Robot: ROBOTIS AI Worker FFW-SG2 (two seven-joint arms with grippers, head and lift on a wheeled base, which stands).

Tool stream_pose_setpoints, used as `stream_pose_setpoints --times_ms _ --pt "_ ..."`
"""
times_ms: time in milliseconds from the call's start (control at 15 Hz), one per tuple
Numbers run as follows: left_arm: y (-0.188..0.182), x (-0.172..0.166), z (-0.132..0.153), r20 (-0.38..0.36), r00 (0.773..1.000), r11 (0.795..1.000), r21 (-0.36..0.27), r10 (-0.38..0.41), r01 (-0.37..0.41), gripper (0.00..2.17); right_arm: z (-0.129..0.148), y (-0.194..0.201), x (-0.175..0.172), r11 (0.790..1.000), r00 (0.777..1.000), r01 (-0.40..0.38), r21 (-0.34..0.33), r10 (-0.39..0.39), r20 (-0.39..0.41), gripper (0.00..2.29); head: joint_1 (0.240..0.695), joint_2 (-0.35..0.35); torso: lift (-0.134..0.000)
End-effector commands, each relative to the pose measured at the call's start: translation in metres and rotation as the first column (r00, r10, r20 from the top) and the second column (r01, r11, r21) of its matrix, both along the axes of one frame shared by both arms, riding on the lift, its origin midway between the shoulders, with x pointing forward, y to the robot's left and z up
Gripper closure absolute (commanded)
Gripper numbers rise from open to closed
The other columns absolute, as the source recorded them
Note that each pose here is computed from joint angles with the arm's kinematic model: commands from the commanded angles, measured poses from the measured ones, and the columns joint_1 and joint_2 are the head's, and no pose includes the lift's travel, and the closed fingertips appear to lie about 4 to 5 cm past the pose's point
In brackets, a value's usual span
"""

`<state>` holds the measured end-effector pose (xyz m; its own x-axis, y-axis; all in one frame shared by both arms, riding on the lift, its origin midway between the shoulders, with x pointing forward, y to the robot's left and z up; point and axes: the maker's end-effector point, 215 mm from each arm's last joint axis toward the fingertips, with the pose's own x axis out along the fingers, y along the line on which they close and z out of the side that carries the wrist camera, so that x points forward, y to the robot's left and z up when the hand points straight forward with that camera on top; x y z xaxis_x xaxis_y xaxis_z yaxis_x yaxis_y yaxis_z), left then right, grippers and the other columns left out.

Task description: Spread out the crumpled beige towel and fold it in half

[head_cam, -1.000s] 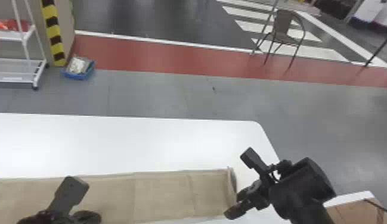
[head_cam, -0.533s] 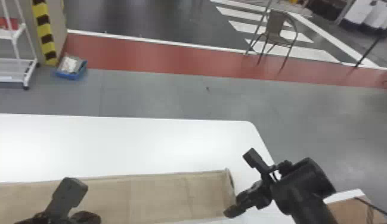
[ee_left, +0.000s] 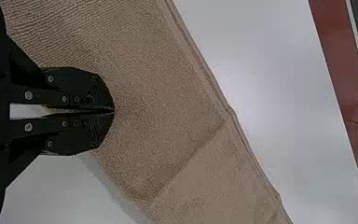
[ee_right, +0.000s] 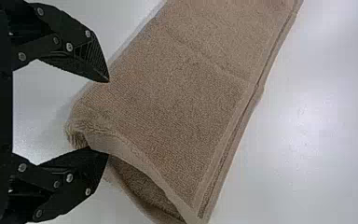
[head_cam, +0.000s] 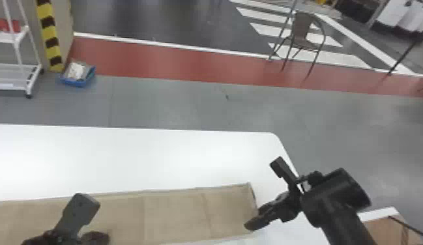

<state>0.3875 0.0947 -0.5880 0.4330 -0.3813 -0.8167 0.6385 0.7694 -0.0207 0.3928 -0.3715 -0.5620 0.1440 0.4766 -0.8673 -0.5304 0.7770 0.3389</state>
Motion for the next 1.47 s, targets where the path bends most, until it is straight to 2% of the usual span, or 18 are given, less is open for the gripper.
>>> stream_pose_setpoints --times_ms 0,267,533,600,1067,1400 --pt "0.001 0.008 -0.015 -0.013 1.0 1.0 0.03 0.007 -0.007 1.18 0.001 0.003 0.0 1.0 1.0 0.004 0.018 -0.004 -0.001 0.48 0.695 -0.35 0.0" --pt "0.011 0.016 -0.028 -0.004 1.0 0.996 0.083 0.015 -0.014 1.18 0.006 -0.006 0.002 0.999 1.0 0.025 0.025 -0.026 0.007 0.48 0.695 -0.35 0.0" --pt "0.01 0.016 -0.026 -0.001 1.0 0.996 0.089 0.009 -0.009 1.18 0.013 -0.02 0.004 0.999 0.999 0.041 0.021 -0.041 0.018 0.48 0.695 -0.35 0.0" --pt "0.012 0.012 -0.026 -0.007 1.0 0.996 0.084 0.011 -0.01 1.18 0.013 -0.023 0.002 0.999 0.999 0.046 0.021 -0.047 0.017 0.48 0.695 -0.35 0.0" --pt "-0.002 0.02 0.031 0.066 0.998 0.999 -0.03 0.019 -0.017 1.18 0.014 -0.026 0.001 0.998 0.998 0.057 0.022 -0.058 0.017 0.54 0.695 -0.35 0.0" --pt "-0.003 0.024 0.038 0.077 0.997 0.998 -0.066 0.028 -0.023 1.18 0.014 -0.026 0.002 0.998 0.998 0.059 0.023 -0.059 0.018 0.54 0.695 -0.35 0.0"
